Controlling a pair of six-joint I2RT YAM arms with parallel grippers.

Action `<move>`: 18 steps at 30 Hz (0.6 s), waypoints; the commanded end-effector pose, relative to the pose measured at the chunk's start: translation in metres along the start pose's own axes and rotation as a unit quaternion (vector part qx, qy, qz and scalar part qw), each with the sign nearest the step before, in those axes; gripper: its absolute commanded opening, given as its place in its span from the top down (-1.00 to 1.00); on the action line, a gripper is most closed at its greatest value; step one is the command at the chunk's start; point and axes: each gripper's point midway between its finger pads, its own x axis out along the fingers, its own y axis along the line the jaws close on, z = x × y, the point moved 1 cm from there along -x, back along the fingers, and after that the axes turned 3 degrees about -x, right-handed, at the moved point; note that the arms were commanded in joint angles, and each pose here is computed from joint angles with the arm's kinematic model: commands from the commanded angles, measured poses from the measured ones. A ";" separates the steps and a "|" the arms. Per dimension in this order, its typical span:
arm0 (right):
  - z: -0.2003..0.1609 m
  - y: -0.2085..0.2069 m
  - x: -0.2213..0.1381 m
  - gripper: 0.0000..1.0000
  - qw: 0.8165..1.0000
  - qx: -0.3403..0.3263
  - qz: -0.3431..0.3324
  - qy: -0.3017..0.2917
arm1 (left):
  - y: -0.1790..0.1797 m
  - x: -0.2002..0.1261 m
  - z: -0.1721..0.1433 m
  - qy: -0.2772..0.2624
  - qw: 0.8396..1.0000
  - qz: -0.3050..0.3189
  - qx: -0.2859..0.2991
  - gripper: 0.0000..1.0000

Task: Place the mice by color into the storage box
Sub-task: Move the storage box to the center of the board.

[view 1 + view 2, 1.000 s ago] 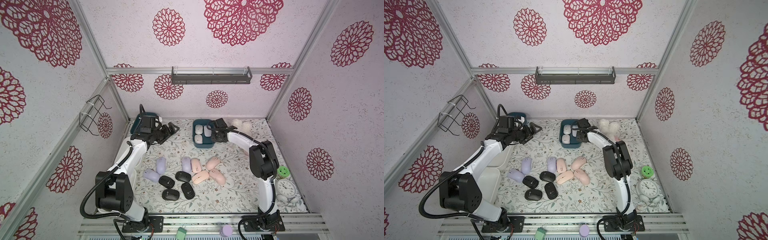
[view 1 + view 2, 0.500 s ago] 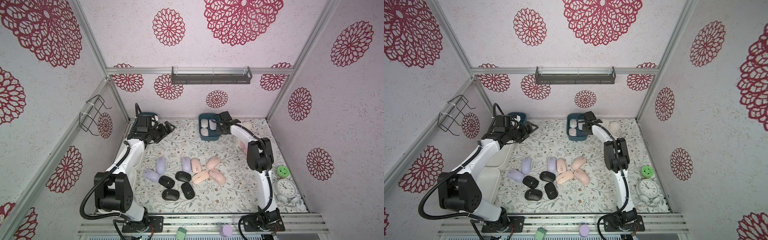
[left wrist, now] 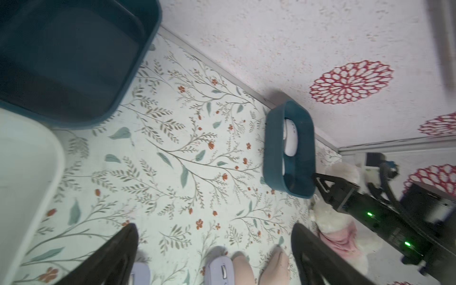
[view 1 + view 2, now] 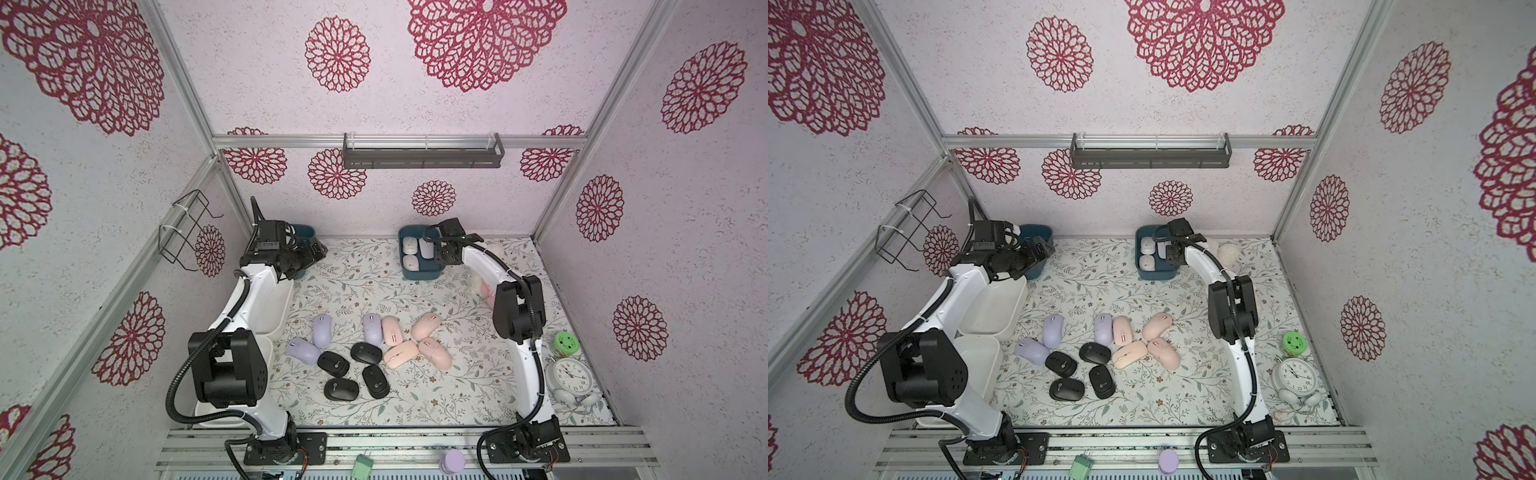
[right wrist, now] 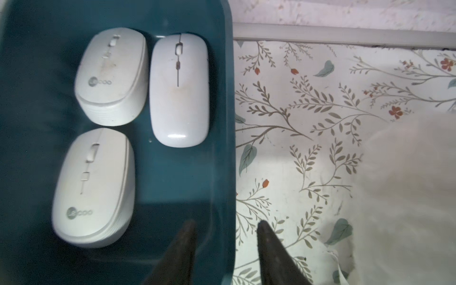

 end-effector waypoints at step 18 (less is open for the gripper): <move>-0.004 0.039 -0.170 -0.01 0.981 0.036 0.128 -0.144 | 0.093 0.130 0.034 0.096 0.963 0.230 0.105 -0.62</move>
